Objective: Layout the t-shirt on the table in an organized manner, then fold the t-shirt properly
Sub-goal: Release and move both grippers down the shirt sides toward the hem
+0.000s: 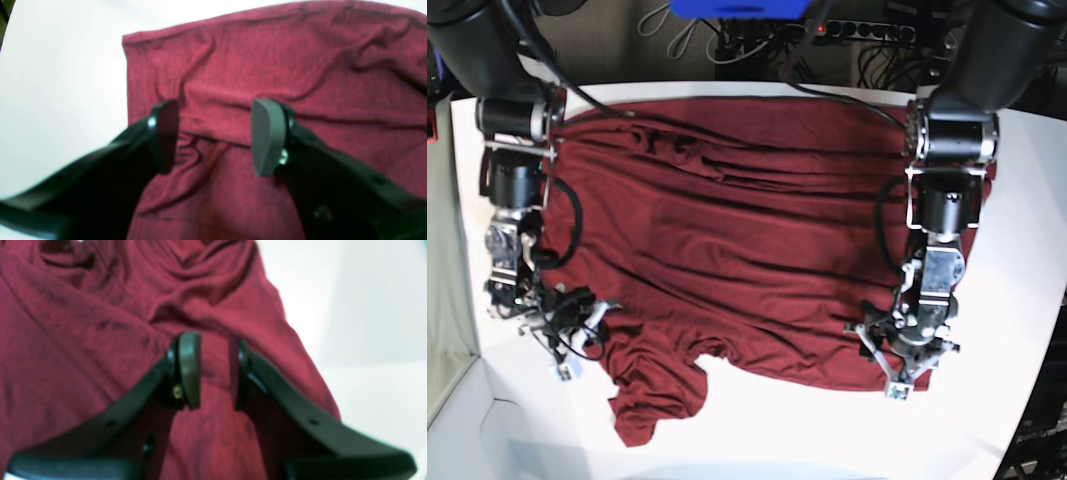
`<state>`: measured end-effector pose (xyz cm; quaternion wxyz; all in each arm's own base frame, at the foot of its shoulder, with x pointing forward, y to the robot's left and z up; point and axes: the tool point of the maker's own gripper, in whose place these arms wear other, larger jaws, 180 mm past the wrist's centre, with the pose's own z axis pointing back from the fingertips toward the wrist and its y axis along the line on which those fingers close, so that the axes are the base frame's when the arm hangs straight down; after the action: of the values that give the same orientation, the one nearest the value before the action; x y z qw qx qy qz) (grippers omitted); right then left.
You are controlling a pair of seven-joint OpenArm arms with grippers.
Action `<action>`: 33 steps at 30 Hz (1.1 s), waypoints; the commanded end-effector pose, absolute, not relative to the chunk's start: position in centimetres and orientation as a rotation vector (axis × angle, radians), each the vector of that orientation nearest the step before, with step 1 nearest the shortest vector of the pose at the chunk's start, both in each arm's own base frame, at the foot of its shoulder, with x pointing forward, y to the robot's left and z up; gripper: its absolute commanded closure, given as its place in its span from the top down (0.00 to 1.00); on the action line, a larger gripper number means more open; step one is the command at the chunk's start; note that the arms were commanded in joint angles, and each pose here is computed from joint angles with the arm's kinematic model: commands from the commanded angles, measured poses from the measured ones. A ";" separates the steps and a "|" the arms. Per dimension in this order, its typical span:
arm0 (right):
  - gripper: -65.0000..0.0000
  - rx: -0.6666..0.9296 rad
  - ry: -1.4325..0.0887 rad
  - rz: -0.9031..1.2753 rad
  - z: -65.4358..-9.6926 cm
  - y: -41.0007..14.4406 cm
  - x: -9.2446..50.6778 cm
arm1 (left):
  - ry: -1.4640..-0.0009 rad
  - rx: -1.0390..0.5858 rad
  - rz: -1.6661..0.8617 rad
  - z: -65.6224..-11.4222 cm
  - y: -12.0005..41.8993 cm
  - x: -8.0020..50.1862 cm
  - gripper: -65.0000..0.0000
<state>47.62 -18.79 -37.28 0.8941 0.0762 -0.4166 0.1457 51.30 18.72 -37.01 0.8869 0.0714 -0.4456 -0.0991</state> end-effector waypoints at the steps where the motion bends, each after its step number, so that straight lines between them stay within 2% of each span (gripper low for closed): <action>1: 0.21 0.180 -0.940 0.295 -34.9 -18.3 49.7 | -0.999 0.161 -0.200 -34.2 19.1 53.0 0.52; 7: 0.21 0.290 -0.940 0.204 -37.4 -16.9 50.5 | -0.945 0.169 -0.202 -36.9 20.0 51.0 0.52; 12: 0.21 0.315 -0.961 0.151 -38.7 -16.9 50.2 | -0.911 0.170 -0.199 -38.5 20.5 49.7 0.52; 20: 0.21 0.133 -1.017 -0.013 -40.1 -21.9 50.2 | -0.872 0.186 -0.199 -40.1 21.9 48.2 0.52; 33: 0.21 -0.226 -1.048 0.076 -39.8 -25.8 50.5 | -0.822 0.212 -0.232 -43.5 22.9 43.0 0.52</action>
<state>49.21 -24.76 -41.74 0.8708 -0.0943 -0.4806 0.0429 43.96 22.09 -42.49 0.8910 0.0900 -0.4323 -0.1056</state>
